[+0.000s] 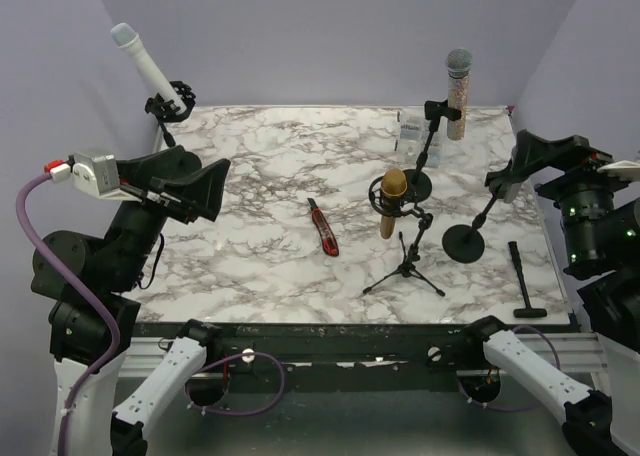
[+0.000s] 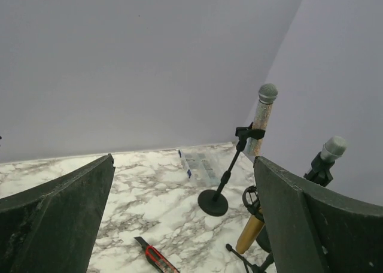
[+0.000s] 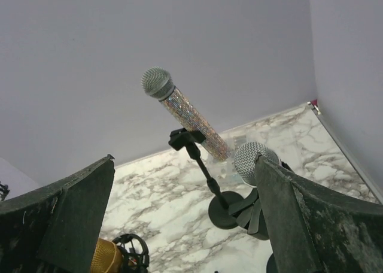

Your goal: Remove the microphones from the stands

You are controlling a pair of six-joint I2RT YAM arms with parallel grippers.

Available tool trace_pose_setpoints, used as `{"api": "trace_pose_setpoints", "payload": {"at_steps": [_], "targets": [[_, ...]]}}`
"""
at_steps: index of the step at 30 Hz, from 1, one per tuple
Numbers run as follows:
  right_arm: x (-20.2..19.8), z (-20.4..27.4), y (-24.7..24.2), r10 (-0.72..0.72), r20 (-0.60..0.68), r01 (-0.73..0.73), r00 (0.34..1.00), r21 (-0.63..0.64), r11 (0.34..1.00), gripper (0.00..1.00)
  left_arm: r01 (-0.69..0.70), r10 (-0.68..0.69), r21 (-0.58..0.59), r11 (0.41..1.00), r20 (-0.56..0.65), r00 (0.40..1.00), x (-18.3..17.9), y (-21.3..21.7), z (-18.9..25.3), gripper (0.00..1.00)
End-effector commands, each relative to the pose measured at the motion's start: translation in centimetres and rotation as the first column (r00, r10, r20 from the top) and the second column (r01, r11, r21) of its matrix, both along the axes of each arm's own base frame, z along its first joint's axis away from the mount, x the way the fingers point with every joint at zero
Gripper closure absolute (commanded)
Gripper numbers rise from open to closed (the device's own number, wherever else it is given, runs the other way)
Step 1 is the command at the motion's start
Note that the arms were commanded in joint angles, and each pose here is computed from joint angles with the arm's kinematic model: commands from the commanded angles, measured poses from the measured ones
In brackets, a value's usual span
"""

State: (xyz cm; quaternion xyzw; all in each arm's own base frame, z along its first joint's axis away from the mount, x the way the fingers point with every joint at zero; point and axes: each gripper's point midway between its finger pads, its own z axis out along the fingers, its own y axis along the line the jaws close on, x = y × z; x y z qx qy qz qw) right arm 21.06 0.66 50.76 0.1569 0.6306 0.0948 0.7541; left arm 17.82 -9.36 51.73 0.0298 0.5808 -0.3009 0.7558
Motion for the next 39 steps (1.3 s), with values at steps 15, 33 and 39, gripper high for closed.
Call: {"api": "trace_pose_setpoints", "payload": {"at_steps": [15, 33, 39], "targets": [[2.2, -9.1, 5.4, 0.236, -0.183, -0.248, 0.954, -0.042, 0.968, 0.0, 0.295, -0.295, -0.025, 0.955, -0.162, 0.942, 1.4, -5.7, -3.2, 0.01], [2.4, -14.2, 5.7, 0.226, -0.307, -0.206, 0.925, 0.095, 0.974, 0.0, 0.446, -0.409, 0.054, 0.893, -0.312, 0.857, 5.3, -20.9, -9.8, 0.01], [1.5, -13.1, 6.0, 0.268, -0.245, -0.254, 0.932, 0.084, 0.963, 0.0, 0.398, -0.327, 0.158, 0.903, -0.348, 0.879, 6.9, -24.9, -12.2, 0.02]]}}
